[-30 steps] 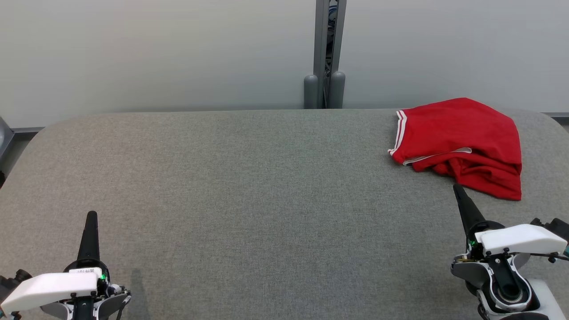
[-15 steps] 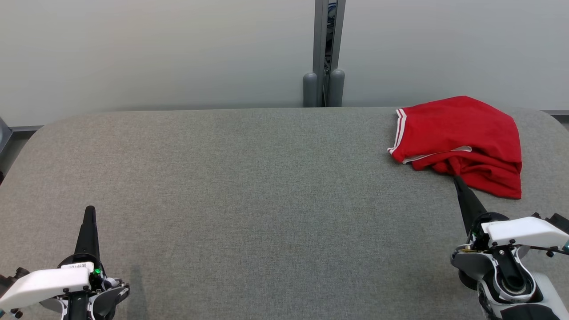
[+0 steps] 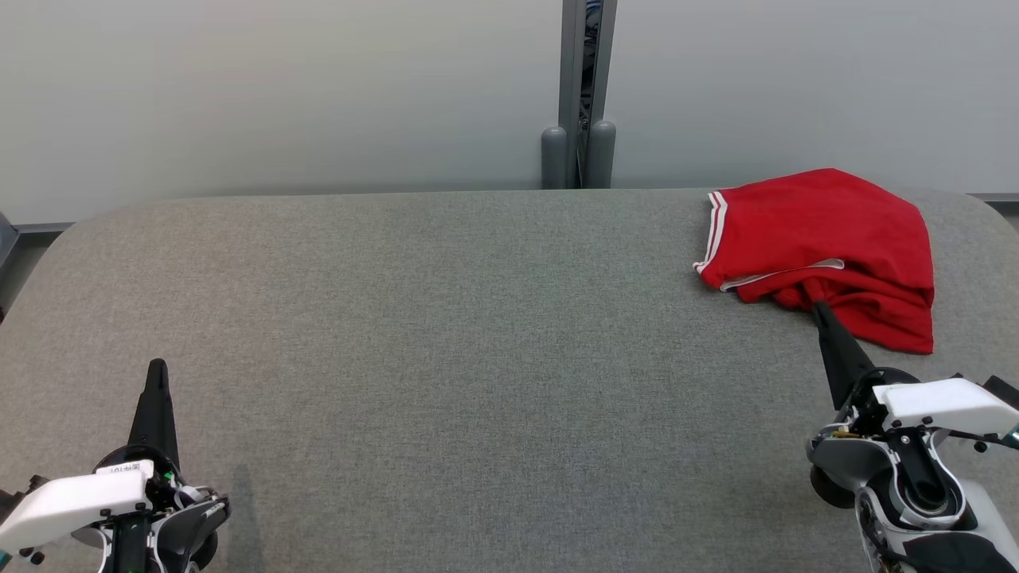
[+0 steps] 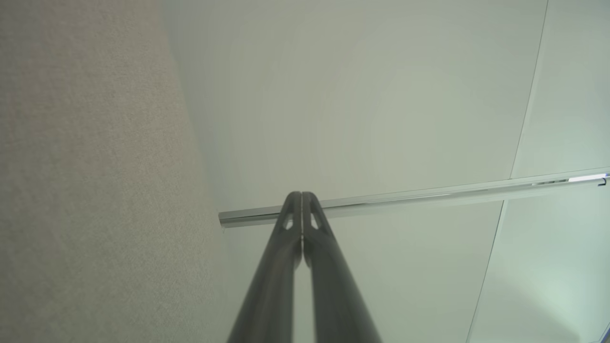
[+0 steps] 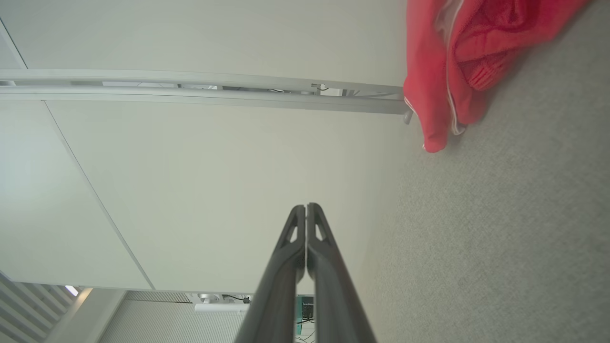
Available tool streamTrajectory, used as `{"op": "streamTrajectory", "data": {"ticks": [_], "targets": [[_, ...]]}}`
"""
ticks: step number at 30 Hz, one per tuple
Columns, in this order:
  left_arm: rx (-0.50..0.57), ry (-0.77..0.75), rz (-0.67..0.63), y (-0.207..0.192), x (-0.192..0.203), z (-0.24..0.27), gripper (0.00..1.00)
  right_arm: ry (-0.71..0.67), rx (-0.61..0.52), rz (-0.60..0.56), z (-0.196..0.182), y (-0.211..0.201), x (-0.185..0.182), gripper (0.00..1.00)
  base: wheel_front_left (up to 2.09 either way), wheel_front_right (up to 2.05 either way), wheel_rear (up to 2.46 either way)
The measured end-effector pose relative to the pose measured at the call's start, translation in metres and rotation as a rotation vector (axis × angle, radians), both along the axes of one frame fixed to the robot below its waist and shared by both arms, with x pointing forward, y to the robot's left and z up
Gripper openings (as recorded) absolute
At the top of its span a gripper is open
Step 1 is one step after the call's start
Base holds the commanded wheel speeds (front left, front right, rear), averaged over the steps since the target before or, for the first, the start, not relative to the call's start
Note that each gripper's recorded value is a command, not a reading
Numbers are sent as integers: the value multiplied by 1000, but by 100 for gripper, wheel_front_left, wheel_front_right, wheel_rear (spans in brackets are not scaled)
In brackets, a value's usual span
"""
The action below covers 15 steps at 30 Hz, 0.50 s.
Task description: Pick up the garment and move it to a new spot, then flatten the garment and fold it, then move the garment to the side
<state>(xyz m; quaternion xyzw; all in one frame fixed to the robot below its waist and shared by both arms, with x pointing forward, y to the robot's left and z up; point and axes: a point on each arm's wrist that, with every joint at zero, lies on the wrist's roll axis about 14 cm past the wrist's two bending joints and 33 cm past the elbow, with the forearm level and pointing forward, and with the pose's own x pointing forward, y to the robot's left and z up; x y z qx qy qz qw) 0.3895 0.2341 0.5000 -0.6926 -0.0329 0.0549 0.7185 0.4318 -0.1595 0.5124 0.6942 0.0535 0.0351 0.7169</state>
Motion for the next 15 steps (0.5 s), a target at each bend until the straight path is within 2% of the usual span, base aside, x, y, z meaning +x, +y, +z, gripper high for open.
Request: {"op": "streamTrajectory", "data": {"ticks": [6, 15], "targets": [[-42, -15, 0, 0, 3, 3, 0, -3, 39, 0, 2, 0, 2, 0, 0, 0, 0], [-42, -16, 0, 0, 3, 3, 0, -3, 40, 2, 2, 0, 2, 0, 0, 0, 0]]}}
